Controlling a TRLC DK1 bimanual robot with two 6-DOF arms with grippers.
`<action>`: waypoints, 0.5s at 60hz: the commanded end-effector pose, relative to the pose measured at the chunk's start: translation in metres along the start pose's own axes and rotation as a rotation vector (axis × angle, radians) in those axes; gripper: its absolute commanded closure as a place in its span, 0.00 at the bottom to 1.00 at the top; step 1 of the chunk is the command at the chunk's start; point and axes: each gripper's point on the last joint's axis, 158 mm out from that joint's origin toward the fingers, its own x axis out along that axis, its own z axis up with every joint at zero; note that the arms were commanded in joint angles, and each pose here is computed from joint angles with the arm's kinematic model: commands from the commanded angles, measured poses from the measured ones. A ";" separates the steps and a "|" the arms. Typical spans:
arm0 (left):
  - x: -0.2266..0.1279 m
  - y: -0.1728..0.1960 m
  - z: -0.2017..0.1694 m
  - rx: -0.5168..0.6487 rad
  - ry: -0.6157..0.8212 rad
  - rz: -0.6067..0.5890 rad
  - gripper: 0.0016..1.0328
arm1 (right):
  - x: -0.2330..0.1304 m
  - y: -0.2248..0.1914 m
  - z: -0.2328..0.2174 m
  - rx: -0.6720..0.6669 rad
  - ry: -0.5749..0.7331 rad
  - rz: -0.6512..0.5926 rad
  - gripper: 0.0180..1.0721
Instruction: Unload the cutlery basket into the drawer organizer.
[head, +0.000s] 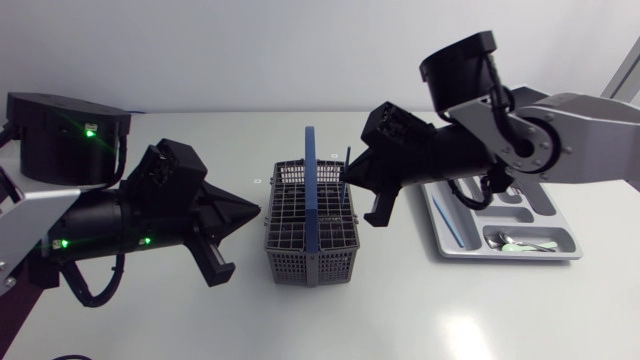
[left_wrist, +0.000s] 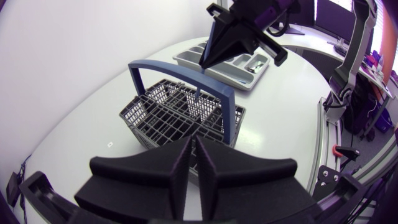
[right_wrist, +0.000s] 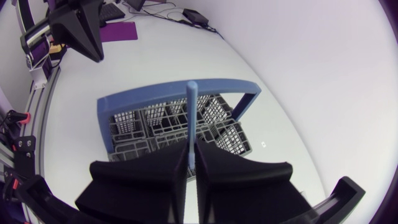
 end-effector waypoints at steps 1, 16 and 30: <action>0.001 -0.006 -0.010 0.015 0.013 -0.007 0.91 | -0.013 0.012 0.002 0.007 0.000 0.003 0.95; -0.003 -0.008 -0.007 0.018 0.005 -0.010 0.91 | -0.069 0.011 0.033 0.018 -0.046 -0.030 0.95; -0.004 -0.009 -0.009 0.019 0.011 -0.013 0.91 | -0.090 -0.033 -0.024 0.192 0.104 -0.068 0.95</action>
